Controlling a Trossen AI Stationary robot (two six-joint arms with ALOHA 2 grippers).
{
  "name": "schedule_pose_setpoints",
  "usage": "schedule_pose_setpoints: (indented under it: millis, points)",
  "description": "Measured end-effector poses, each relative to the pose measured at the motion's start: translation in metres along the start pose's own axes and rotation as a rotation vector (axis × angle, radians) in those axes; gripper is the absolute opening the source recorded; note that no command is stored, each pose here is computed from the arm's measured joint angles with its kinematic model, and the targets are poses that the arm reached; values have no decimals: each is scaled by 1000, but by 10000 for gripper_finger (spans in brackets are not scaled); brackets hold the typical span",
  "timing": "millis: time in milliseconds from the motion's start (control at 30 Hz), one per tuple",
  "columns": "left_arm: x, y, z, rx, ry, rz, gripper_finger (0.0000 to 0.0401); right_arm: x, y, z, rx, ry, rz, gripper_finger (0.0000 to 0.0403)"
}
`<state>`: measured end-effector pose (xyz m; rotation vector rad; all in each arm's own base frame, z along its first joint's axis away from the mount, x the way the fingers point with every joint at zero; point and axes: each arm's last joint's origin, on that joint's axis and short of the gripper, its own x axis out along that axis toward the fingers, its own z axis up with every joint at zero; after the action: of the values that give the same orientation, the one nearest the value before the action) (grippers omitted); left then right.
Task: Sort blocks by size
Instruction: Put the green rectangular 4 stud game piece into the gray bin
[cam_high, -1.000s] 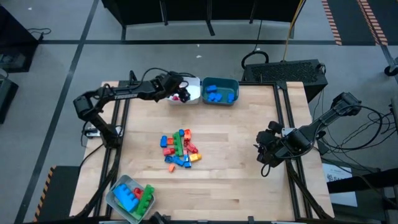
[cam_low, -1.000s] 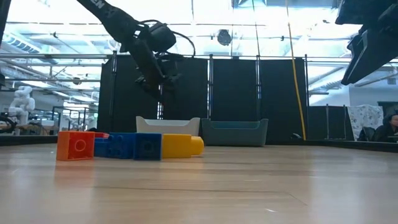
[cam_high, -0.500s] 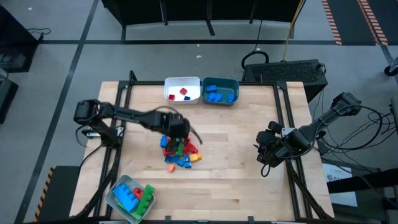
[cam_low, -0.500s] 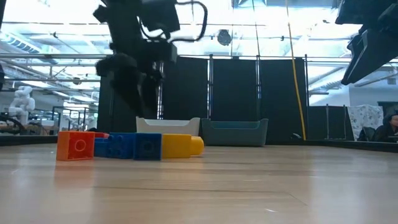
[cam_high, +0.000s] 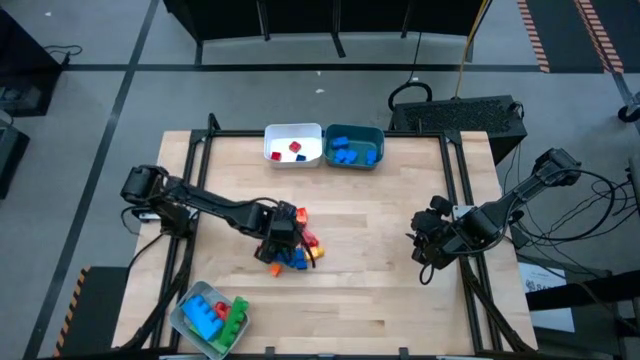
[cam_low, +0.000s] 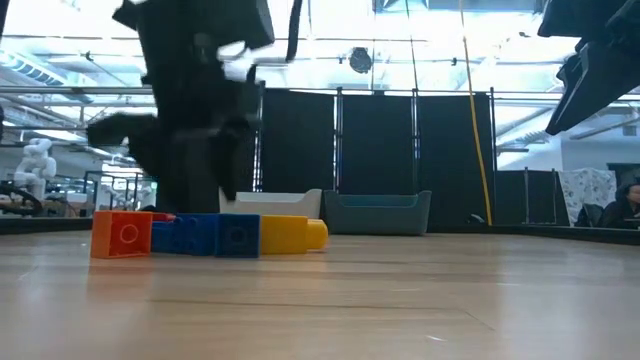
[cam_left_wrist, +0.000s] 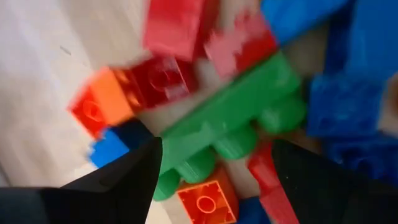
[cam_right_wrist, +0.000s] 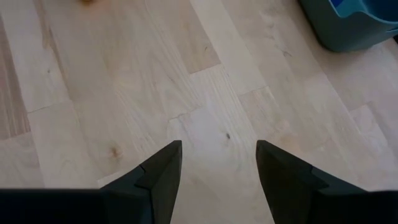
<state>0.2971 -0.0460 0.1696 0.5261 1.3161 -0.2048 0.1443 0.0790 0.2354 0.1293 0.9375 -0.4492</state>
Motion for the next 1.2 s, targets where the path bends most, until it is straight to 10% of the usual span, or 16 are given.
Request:
schedule_pose_setpoints:
  millis: [1200]
  points:
    - [28, -1, 16, 319, -14, 172, 303, 0, 0, 0, 1, -1, -3, 192]
